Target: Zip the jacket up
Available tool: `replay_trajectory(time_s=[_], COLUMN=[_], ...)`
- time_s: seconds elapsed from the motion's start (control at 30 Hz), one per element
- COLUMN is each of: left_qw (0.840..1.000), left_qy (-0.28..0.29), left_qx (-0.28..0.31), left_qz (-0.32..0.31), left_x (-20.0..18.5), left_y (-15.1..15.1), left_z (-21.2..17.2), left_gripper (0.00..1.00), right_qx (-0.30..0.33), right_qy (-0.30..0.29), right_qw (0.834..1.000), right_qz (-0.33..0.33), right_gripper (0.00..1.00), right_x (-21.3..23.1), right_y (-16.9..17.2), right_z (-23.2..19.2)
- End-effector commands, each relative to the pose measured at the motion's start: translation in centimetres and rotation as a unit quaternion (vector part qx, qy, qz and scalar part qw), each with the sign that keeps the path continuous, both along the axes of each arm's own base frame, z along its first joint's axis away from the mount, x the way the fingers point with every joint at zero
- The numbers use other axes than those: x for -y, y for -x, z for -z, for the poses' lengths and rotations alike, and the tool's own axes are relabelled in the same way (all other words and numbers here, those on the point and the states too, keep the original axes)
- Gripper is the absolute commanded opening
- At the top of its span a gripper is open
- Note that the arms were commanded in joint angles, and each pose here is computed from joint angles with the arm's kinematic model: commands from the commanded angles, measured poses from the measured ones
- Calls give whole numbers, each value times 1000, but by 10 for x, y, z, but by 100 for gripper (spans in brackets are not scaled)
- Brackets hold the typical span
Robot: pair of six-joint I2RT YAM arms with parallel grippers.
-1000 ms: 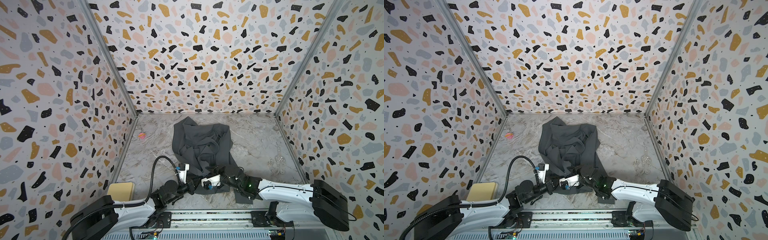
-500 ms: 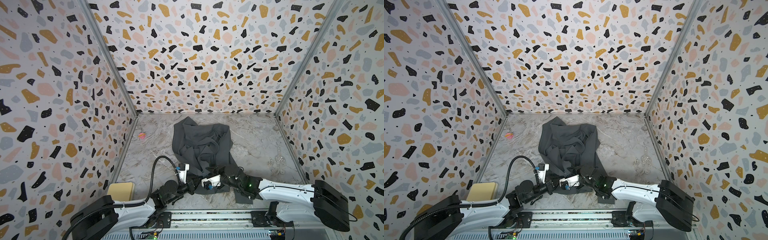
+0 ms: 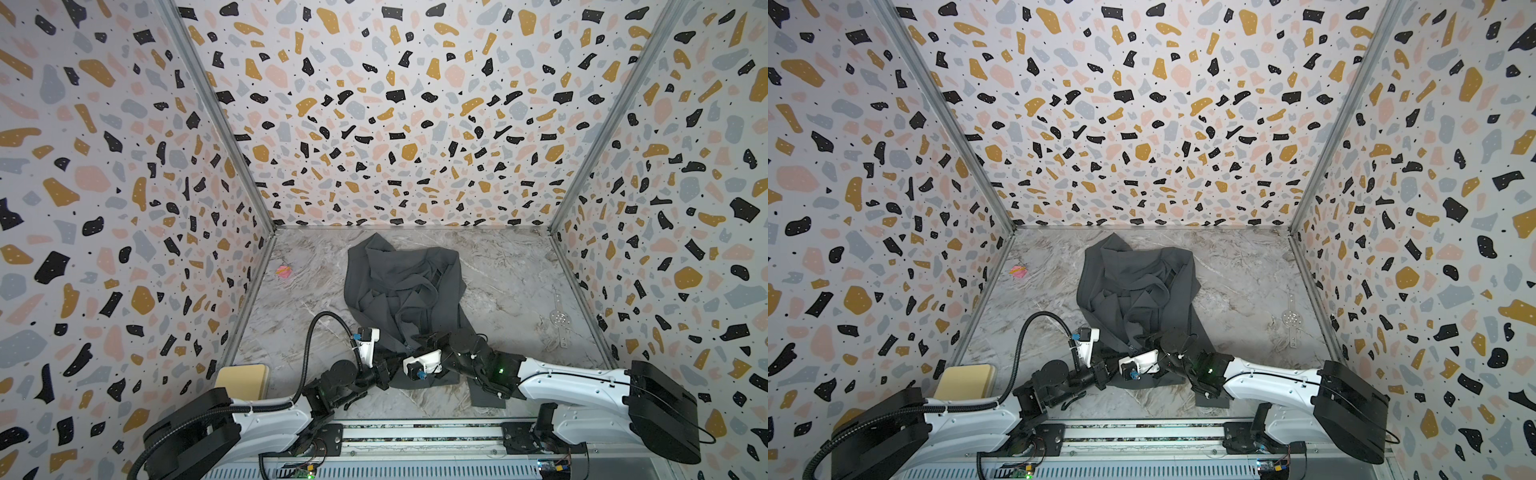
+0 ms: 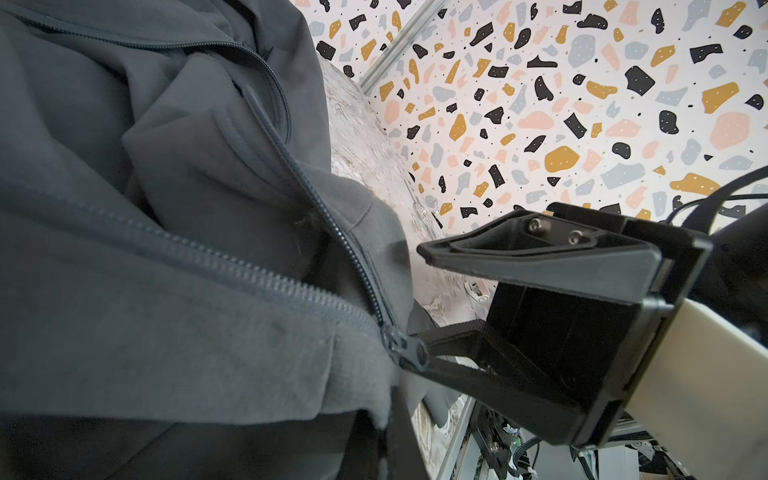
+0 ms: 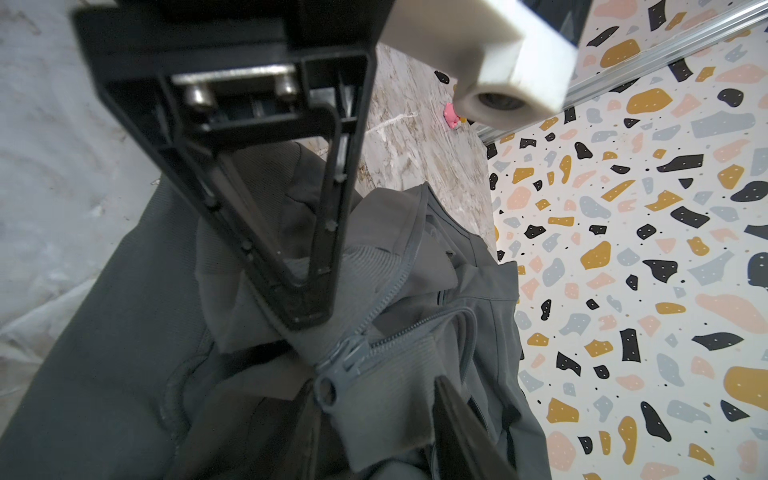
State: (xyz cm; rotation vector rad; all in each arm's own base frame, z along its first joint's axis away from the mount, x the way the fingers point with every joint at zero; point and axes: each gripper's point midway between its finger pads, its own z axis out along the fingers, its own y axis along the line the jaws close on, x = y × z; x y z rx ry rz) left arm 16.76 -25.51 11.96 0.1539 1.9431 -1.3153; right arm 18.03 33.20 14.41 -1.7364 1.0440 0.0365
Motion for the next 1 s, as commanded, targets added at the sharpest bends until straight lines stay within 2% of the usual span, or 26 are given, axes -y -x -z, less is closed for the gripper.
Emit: replay_trajectory(time_s=[0.0, 0.47, 0.67, 0.83, 0.97], left_qw=[1000, 1000, 1000, 1000, 1000], left_qy=[-17, -16, -15, -16, -17], left_qx=[-7, -7, -7, -6, -5], left_qz=[8, 7, 8, 8, 8], left_x=[-14, -14, -14, -15, -15], left_y=[13, 14, 14, 14, 14], left_z=[24, 24, 24, 24, 24], left_gripper=[0, 0, 0, 0, 0], right_qx=[8, -4, -7, -6, -8], right_qy=[-25, -18, -12, -6, -2], right_qw=[1000, 1000, 1000, 1000, 1000], right_qz=[2, -11, -19, -25, -28], right_gripper=[46, 36, 27, 16, 12], right_x=[-8, -12, -17, -20, -20], right_y=[-4, -1, -1, -1, -1], right_z=[-22, -18, -15, -14, -11])
